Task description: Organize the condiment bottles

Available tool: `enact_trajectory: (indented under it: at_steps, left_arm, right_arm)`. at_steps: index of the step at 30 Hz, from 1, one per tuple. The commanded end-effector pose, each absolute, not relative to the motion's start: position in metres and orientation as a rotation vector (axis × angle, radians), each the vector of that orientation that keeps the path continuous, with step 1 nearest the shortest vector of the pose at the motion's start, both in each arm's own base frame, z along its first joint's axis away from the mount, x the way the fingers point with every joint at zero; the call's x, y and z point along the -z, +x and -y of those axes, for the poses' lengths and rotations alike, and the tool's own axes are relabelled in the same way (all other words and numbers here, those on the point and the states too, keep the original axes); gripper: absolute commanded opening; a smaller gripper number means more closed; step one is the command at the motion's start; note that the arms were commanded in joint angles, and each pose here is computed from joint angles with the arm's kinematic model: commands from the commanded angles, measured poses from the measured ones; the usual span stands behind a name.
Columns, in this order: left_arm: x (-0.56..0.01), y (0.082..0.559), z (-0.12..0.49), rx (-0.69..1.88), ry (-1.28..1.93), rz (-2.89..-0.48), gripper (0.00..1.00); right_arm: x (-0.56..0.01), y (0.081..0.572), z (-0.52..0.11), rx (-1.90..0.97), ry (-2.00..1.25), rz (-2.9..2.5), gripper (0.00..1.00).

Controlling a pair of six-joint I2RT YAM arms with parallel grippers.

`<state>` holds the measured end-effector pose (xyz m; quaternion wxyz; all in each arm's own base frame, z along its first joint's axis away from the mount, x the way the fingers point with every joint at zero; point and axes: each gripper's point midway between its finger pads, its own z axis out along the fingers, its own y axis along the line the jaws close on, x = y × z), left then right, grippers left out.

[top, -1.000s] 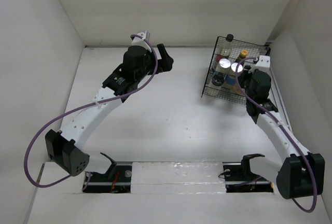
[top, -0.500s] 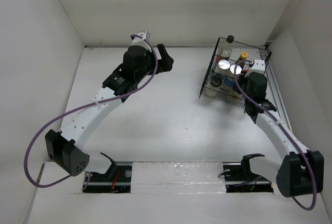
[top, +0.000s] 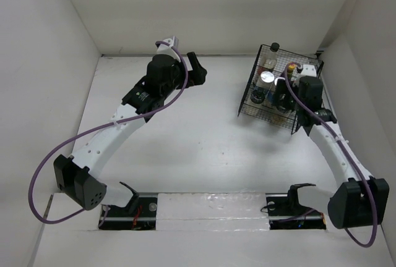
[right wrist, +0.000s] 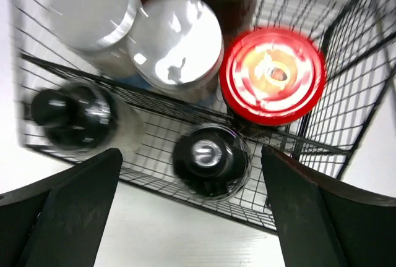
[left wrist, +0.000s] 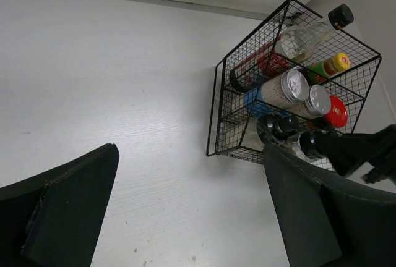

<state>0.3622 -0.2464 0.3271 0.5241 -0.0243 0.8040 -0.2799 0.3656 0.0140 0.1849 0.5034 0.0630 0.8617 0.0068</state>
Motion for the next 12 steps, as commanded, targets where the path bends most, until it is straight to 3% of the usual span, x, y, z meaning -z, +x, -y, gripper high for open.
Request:
enact_trajectory:
  at_steps: [1,7,12]
  left_arm:
    - [-0.378,0.357,0.238,0.702,-0.072,-1.796,1.00]
    - [-0.398,0.346,0.228,0.713,-0.085,-1.749,1.00]
    - [-0.388,0.341,0.221,0.692,-0.099,-1.754,1.00]
  right_arm:
    - [-0.296,0.363,-0.023,-0.102,0.122,-1.860,1.00]
    - [-0.369,0.320,-0.071,-0.277,-0.103,-1.730,1.00]
    - [-0.322,0.291,-0.129,-0.503,-0.213,-1.765,1.00]
